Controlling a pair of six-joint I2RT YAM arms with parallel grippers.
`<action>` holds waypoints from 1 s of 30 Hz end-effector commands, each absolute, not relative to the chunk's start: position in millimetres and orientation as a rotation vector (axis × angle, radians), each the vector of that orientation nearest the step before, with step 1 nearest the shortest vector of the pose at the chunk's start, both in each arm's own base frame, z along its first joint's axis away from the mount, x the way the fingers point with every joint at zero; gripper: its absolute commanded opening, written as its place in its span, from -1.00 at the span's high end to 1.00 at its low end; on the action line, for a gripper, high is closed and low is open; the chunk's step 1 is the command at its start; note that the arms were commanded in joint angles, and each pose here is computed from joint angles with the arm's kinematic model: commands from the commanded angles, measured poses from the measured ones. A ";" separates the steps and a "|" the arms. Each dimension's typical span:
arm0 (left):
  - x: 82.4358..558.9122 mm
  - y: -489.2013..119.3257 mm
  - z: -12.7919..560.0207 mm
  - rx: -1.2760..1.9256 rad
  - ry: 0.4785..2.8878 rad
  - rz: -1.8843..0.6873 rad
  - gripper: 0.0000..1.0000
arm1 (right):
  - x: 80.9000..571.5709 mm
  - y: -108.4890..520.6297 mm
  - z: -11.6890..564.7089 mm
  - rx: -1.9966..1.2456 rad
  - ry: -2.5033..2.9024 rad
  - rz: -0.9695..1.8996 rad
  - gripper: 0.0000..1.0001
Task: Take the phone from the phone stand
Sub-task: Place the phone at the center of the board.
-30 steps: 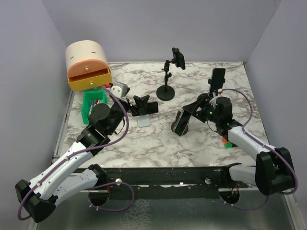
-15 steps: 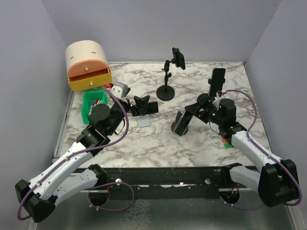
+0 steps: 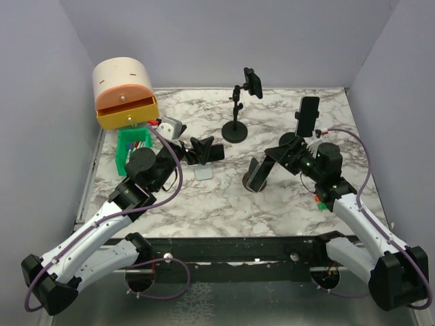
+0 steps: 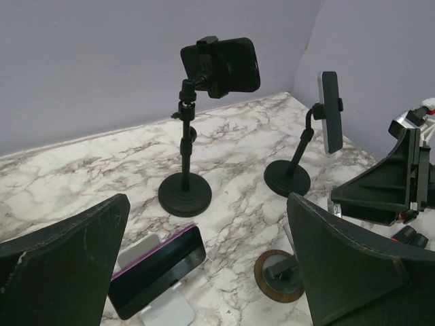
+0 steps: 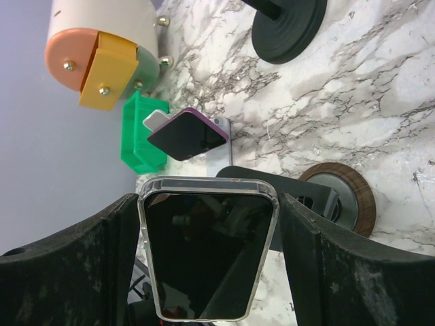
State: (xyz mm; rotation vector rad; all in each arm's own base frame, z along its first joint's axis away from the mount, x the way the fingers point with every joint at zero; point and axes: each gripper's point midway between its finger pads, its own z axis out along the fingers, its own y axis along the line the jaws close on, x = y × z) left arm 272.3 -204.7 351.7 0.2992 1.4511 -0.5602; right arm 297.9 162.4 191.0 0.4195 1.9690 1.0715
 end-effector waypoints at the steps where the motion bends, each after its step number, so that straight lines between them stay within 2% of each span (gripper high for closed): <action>1: 254.8 -224.7 357.1 0.380 1.396 -0.680 -0.98 | 292.5 168.3 224.9 0.387 1.898 1.158 0.09; 7: 229.6 -281.5 337.2 0.564 1.522 -0.968 -0.98 | 287.8 168.3 250.1 0.306 1.871 1.141 0.09; 12: 211.6 -319.4 317.7 0.697 1.652 -1.102 -0.98 | 281.8 166.3 270.8 0.240 1.848 1.111 0.09; 18: 191.6 -354.1 288.5 0.823 1.760 -1.104 -0.98 | 275.8 165.3 283.1 0.205 1.849 1.088 0.10; 25: 190.5 -378.0 272.1 0.843 1.837 -1.023 -0.98 | 274.3 163.4 295.7 0.190 1.829 1.069 0.10; 30: 202.1 -384.8 259.4 0.805 1.880 -0.919 -0.80 | 274.0 164.5 298.3 0.189 1.822 1.079 0.10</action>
